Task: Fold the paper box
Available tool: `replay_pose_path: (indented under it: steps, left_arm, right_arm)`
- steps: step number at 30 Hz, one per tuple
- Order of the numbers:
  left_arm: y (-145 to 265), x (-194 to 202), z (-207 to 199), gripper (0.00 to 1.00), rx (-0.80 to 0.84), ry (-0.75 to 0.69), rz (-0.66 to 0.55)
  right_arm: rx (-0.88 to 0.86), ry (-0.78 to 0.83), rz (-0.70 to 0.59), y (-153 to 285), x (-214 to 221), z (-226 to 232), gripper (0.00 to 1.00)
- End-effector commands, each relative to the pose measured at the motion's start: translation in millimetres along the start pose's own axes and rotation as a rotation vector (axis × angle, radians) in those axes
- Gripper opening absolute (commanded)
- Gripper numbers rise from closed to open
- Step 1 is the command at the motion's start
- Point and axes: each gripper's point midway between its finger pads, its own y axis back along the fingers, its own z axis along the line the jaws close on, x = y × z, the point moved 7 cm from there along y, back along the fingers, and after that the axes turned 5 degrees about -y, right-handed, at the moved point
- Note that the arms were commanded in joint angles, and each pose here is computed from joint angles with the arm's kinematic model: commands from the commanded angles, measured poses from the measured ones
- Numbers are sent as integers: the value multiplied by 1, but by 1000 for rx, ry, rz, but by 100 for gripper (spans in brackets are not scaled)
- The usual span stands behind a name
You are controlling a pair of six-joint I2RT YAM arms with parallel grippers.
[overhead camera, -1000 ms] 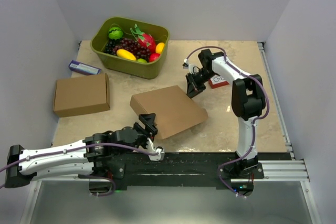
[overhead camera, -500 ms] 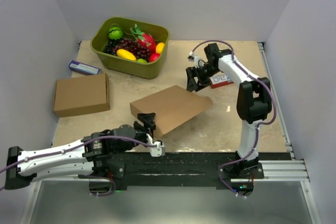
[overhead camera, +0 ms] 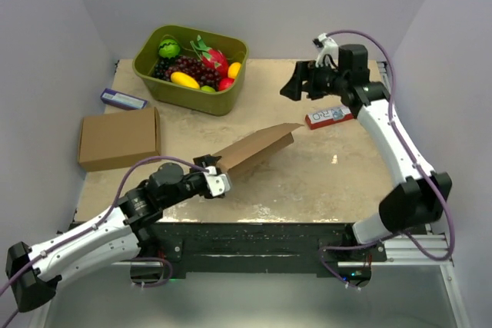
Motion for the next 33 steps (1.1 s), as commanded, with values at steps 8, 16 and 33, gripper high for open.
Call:
replay_pose_path:
  steps: [8, 16, 33]
  left_arm:
    - [0, 0, 26, 33, -20, 287, -171]
    - [-1, 1, 30, 29, 114, 365, -267]
    - [-2, 16, 38, 28, 86, 409, -234]
  right_arm:
    - [-45, 247, -412, 50, 44, 7, 79]
    - [-63, 372, -331, 47, 58, -6, 71]
    - [-79, 461, -223, 47, 78, -14, 65]
